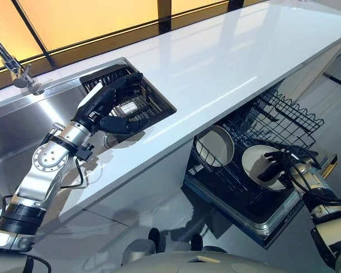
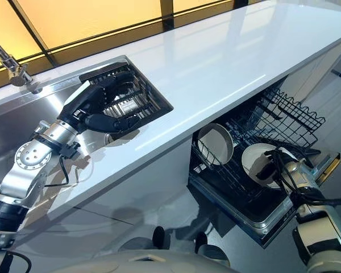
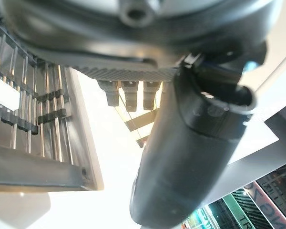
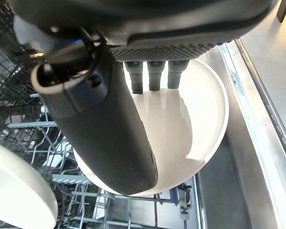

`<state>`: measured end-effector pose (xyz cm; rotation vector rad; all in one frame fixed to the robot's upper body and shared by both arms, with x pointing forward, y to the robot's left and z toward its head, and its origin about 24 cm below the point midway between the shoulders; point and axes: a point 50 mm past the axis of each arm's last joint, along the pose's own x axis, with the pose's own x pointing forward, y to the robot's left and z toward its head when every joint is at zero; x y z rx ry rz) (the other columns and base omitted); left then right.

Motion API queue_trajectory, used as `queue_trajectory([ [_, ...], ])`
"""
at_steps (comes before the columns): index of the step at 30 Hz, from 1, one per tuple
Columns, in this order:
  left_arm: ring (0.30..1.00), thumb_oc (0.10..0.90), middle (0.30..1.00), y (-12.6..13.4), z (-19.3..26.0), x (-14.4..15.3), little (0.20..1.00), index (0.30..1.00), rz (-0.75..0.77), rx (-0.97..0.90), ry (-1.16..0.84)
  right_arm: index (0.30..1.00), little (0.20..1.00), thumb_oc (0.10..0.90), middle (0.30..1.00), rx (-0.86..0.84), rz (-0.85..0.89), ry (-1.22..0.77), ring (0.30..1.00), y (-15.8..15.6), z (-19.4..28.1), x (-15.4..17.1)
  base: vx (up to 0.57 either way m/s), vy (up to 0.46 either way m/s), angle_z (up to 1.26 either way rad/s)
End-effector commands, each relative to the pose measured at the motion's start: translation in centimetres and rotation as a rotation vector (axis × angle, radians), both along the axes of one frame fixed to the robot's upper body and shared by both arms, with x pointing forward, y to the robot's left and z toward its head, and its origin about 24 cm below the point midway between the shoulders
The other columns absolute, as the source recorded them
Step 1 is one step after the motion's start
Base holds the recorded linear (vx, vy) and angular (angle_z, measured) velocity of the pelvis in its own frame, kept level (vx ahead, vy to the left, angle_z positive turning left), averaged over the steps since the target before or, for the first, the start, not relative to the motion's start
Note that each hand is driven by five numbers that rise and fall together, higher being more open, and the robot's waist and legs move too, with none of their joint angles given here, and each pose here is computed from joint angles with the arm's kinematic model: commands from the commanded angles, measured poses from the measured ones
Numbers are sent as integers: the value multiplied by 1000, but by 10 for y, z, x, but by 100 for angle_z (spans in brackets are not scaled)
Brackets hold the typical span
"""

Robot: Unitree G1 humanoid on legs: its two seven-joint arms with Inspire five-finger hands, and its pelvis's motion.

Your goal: Pick up plates and place into dishwasher.

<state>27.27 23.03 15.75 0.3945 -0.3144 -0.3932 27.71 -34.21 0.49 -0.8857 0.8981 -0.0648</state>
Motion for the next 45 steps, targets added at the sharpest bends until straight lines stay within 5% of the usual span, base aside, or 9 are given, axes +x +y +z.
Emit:
queue_trajectory([
  [1, 900, 800, 900, -25, 48, 1, 900, 900, -94, -33, -253, 900, 900, 800, 900, 13, 15, 78, 900, 8, -15, 0, 34, 4, 6],
  [13, 900, 800, 900, -26, 47, 2, 900, 900, -78, -32, -243, 900, 900, 800, 900, 49, 29, -1, 900, 30, -10, 22, 22, 8, 10],
  [27, 900, 800, 900, -29, 43, 3, 900, 900, -79, -43, -257, 900, 900, 800, 900, -106, 148, -508, 900, 59, 78, 79, -3, 7, 8],
  [45, 900, 800, 900, -12, 40, -4, 900, 900, -50, -52, -262, 900, 900, 800, 900, -251, 249, -791, 900, 38, 132, 66, 0, 7, 1],
])
